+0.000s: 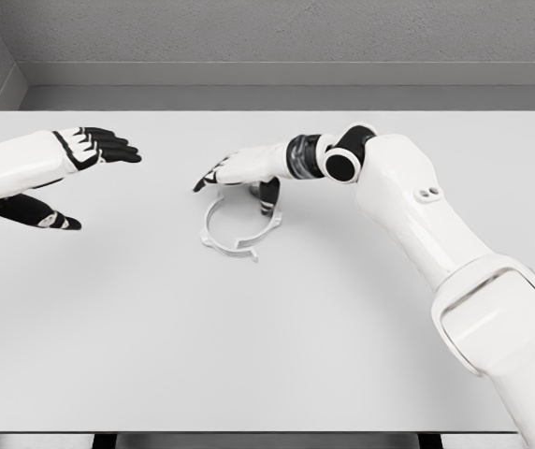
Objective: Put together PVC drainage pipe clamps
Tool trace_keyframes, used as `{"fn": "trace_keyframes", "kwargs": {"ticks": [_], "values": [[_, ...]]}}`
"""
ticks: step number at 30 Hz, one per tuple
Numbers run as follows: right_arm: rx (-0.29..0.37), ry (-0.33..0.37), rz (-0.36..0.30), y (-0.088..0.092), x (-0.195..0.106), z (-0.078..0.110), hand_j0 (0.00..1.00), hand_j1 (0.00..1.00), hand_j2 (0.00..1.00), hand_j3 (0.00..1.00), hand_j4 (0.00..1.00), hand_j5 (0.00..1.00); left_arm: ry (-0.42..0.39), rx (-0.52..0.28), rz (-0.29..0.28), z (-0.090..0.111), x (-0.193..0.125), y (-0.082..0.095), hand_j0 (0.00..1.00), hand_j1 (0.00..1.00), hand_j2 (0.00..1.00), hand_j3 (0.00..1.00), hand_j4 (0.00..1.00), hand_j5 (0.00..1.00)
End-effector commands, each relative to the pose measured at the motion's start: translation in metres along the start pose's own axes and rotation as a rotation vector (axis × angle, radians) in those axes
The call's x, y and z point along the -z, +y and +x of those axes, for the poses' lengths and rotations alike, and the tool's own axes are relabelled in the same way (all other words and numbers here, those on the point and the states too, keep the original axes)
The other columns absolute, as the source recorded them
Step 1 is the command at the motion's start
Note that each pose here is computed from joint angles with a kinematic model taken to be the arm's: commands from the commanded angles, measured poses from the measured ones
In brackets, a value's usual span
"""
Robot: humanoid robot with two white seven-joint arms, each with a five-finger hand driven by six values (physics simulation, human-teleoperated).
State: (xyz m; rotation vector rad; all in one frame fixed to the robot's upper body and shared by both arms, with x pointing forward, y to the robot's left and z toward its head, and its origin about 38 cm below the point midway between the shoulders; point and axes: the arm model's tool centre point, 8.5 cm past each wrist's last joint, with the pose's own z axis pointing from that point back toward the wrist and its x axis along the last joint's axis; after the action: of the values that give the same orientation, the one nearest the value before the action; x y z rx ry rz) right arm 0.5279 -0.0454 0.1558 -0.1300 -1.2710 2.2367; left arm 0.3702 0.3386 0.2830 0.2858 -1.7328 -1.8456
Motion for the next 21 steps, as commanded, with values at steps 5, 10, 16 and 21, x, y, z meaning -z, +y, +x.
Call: {"fn": "trace_keyframes", "kwargs": {"ticks": [5,10,16,21], "values": [[0.033,0.022,0.010,0.009,-0.005,-0.011,1.00,1.00,1.00,1.00,1.00,1.00,0.003,0.006,-0.002,0.002,-0.005,0.003,1.00,1.00,1.00,1.00,1.00,1.00],[0.069,0.058,-0.031,0.003,-0.023,-0.029,1.00,1.00,1.00,1.00,1.00,1.00,0.033,-0.002,-0.012,0.000,-0.017,0.001,1.00,1.00,1.00,1.00,1.00,1.00],[0.083,0.072,-0.020,0.008,-0.025,-0.035,1.00,1.00,1.00,1.00,1.00,1.00,0.001,0.004,-0.012,0.008,-0.010,-0.001,1.00,1.00,1.00,1.00,1.00,1.00],[0.080,0.079,-0.015,0.006,-0.026,-0.036,1.00,1.00,1.00,1.00,1.00,1.00,0.003,-0.002,-0.015,0.008,-0.011,-0.003,1.00,1.00,1.00,1.00,1.00,1.00]]}}
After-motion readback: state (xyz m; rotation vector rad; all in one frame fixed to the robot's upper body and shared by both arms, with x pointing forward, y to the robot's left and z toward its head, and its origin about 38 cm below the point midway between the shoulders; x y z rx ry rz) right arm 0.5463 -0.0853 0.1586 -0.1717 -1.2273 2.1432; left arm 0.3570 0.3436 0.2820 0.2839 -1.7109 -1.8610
